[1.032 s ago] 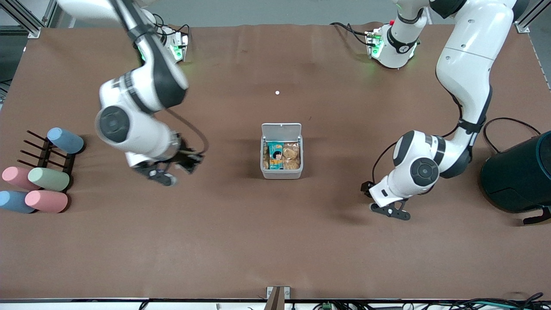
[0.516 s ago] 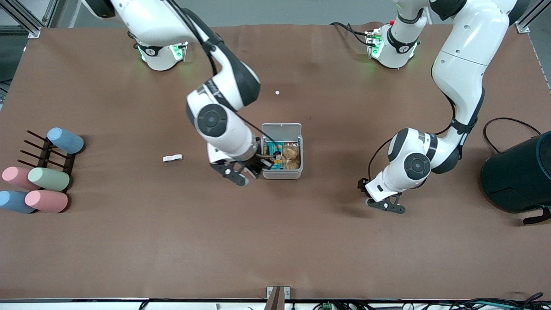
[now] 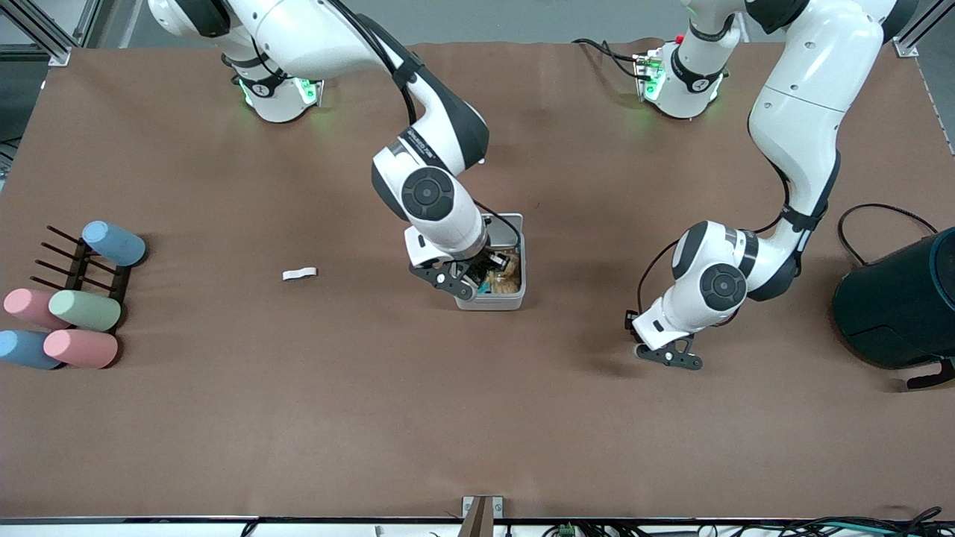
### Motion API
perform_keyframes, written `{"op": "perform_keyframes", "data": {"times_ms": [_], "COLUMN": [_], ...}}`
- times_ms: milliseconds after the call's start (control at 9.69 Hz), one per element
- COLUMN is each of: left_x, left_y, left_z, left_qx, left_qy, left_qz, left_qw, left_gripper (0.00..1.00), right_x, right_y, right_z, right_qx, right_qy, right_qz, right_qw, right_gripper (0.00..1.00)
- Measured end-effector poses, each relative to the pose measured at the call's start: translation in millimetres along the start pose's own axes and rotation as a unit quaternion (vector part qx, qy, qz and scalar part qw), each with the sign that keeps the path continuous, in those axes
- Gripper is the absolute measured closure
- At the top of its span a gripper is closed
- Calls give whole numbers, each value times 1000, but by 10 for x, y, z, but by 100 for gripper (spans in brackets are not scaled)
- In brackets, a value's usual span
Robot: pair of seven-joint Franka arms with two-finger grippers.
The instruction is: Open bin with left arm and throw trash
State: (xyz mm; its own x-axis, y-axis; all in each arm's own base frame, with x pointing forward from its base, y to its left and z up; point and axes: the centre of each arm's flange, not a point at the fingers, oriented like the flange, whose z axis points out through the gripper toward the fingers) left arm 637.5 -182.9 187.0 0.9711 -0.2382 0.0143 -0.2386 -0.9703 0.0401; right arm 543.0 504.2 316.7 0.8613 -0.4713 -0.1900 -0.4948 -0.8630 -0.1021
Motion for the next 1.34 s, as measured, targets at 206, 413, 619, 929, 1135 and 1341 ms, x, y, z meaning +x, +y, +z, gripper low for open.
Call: {"op": "perform_keyframes", "data": {"times_ms": [206,413,619,929,1135,1341], "left_x": [137,258,265,137,28,-116], "left_y": [136,464,896,1569,1996,2504], "left_z": [-365,-801,-1064,-1228,-1297,-1336], "left_qx": [0,-7,-23,-54,-64,-67], "left_qy": [9,-2,-8,-14,-17,-15], "left_qz": [0,-20,-46,-103,-125,-132], "left_qw": [1000,1000,999,993,990,989], "left_gripper": [51,54,56,56,56,56], "right_x": [45,49,121,401,934,1660], "right_y": [22,28,42,226,625,1389], "right_z": [90,94,55,-257,-759,-901], "right_qx": [-6,-9,-7,-35,-48,-65], "right_qy": [0,-1,4,-8,-21,-48], "right_qz": [4,4,9,31,50,21], "right_qw": [1000,1000,1000,999,997,997], "right_gripper": [62,45,17,4,4,4]}}
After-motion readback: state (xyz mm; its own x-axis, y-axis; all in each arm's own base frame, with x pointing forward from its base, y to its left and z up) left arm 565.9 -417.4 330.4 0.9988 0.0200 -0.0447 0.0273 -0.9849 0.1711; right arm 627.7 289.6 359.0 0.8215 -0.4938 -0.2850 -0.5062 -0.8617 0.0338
